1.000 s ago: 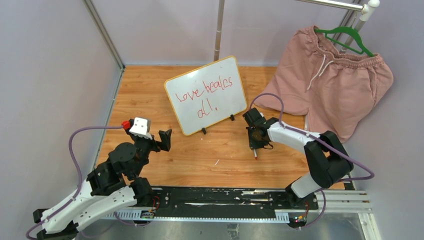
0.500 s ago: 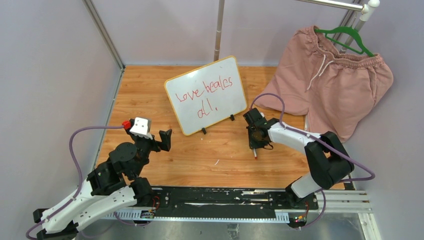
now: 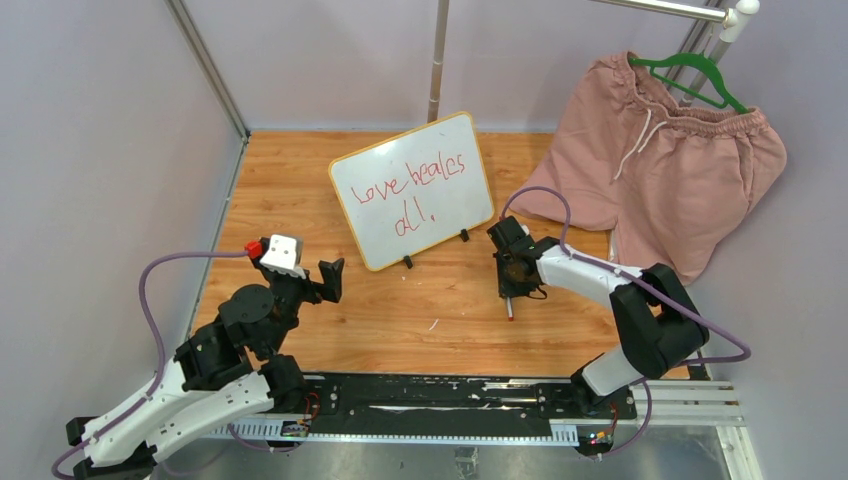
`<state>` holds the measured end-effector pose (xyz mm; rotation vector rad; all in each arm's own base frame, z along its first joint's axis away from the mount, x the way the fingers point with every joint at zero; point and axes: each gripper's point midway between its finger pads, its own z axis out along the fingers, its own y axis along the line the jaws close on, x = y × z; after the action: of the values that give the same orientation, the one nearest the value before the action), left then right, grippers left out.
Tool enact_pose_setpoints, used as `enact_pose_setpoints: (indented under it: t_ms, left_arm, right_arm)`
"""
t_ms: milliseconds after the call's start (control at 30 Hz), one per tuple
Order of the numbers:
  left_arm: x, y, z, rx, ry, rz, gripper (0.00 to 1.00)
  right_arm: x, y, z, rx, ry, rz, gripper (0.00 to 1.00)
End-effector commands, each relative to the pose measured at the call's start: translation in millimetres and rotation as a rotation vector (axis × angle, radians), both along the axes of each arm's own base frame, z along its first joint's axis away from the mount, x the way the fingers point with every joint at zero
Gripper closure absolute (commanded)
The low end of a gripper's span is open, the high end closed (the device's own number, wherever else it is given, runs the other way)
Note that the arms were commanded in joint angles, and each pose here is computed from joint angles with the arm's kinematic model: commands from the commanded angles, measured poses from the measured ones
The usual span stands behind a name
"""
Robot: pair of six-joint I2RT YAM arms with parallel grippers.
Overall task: Write a sentence on the whiteboard
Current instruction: Place the whiteboard marker at the center of the board.
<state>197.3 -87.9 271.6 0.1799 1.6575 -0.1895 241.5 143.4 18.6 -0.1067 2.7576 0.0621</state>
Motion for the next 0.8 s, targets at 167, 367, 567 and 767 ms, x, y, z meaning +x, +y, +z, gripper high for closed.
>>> enact_pose_setpoints:
  t_ms: [167, 367, 567, 767]
  left_arm:
    - [2.4, -1.5, -3.3, 0.022, 0.006, 0.008, 0.01]
    - [2.4, -2.4, -4.7, 0.026, 0.011, 0.005, 0.01]
    - [2.8, -2.7, -5.3, 0.030, 0.013, 0.006, 0.01]
    - [3.1, -1.9, -8.1, 0.037, 0.021, 0.013, 0.01]
  right_arm:
    - [-14.6, -21.9, -18.2, -0.065, 0.049, -0.016, 0.74]
    - [-7.8, -22.4, -0.6, -0.044, -0.026, -0.015, 0.69]
    - [-5.3, -23.5, 7.5, -0.021, -0.064, 0.002, 0.60]
    - [-6.3, -23.1, 13.6, 0.004, -0.086, -0.004, 0.59]
